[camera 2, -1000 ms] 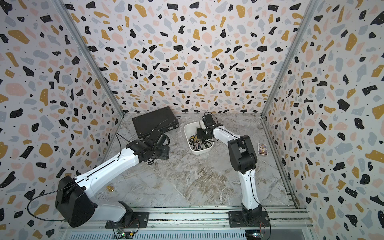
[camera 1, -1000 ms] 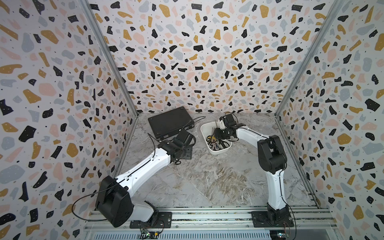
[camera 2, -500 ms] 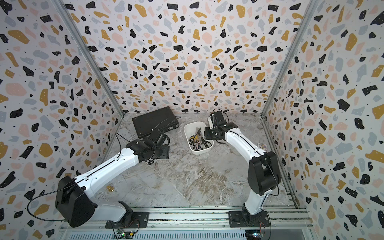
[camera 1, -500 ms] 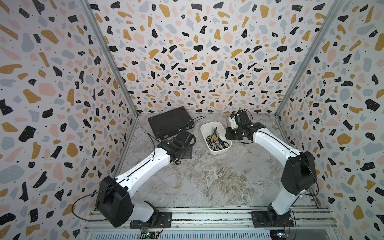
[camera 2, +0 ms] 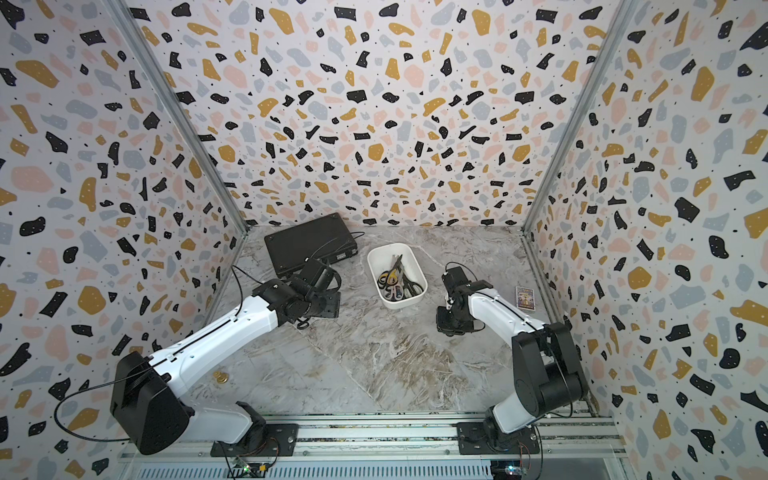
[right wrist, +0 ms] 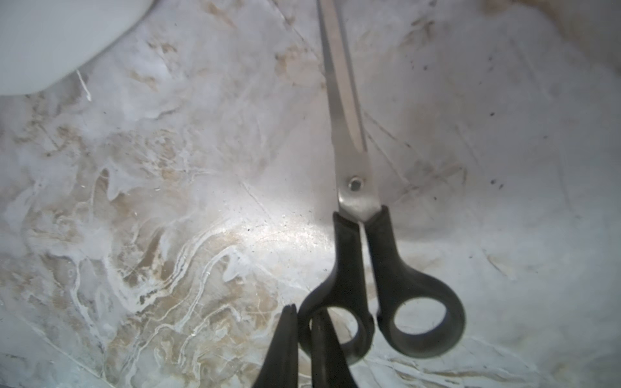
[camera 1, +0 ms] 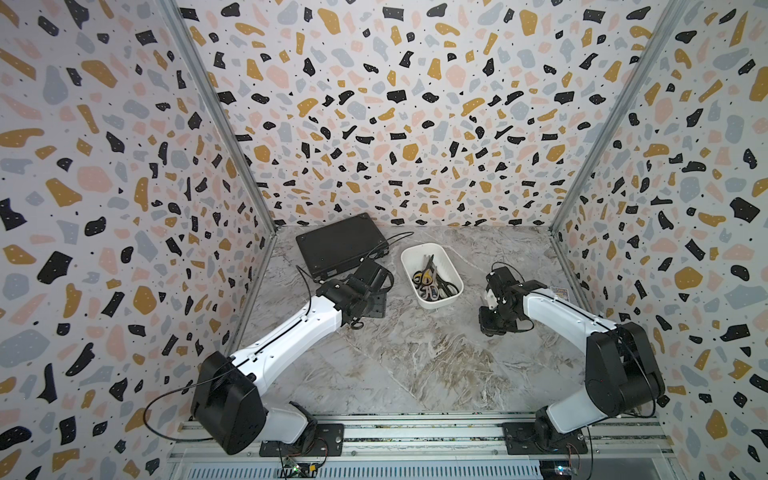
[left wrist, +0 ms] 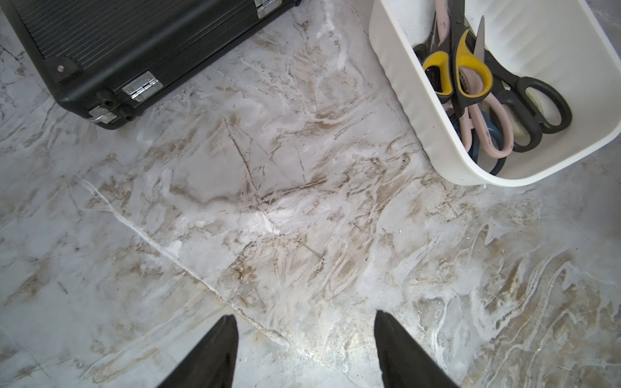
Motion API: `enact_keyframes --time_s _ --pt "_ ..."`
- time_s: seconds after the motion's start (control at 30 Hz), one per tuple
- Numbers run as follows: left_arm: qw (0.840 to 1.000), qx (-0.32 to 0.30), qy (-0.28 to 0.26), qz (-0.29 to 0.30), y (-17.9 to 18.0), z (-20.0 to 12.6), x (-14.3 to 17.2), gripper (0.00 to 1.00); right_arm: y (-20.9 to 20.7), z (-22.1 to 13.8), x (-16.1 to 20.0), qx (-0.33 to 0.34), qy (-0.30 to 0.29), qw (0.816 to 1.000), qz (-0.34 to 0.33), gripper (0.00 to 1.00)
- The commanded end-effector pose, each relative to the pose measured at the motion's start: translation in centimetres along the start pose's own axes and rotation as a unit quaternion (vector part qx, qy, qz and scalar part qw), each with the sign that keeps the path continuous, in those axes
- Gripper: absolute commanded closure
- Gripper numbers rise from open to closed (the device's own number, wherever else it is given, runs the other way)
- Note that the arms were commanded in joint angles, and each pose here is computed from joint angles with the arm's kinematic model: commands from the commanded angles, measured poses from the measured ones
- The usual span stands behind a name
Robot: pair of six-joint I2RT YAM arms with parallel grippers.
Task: Take the scissors out of the storage box
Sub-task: Place the scissors at the center of the board, then pick up the scissors from the storage box.
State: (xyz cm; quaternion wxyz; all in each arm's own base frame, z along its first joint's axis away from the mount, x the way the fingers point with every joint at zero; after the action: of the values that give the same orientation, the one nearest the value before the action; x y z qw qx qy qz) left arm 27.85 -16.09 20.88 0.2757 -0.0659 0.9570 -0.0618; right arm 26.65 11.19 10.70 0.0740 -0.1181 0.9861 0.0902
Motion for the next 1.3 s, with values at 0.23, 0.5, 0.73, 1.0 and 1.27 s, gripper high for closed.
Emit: enact_keyframes --time_s 0.23,0.5,0.73,1.0,1.27 --pt "1.000 0.011 -0.015 0.010 -1.2 -0.7 -1.0 0.32 -1.1 1.8 -1.3 0.000 0.008 1.000 0.021 0.85" --pt "1.000 0.018 -0.011 0.019 -2.4 -0.4 -1.4 0.32 -1.0 1.3 -1.8 -0.005 -0.005 1.000 0.013 0.63" --pt "0.996 0.075 -0.017 0.046 -6.9 -0.1 -3.2 0.36 -0.7 -4.5 -2.3 0.020 -0.058 0.998 -0.017 0.58" --pt "0.989 0.124 0.027 0.081 -12.6 4.0 -5.1 0.47 -0.6 -5.6 -4.1 0.026 -0.080 0.996 -0.033 0.56" --pt "0.989 0.105 0.047 0.094 -14.2 8.1 -6.0 0.49 -0.5 -5.6 -5.9 0.027 -0.105 0.993 -0.038 0.52"
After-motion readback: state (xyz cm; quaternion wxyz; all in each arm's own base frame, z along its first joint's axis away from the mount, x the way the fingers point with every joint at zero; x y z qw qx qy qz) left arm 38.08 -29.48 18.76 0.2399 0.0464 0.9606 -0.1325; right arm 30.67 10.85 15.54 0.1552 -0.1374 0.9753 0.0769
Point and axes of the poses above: each gripper's point midway between its finger pads, its own z axis out along the fingers, its own y axis along the line the jaws close on, x = y × z, the point moved 5 cm from there along -z, back along the fingers, and after that the axes turned 15 degrees about -z, right-handed, at the moved point
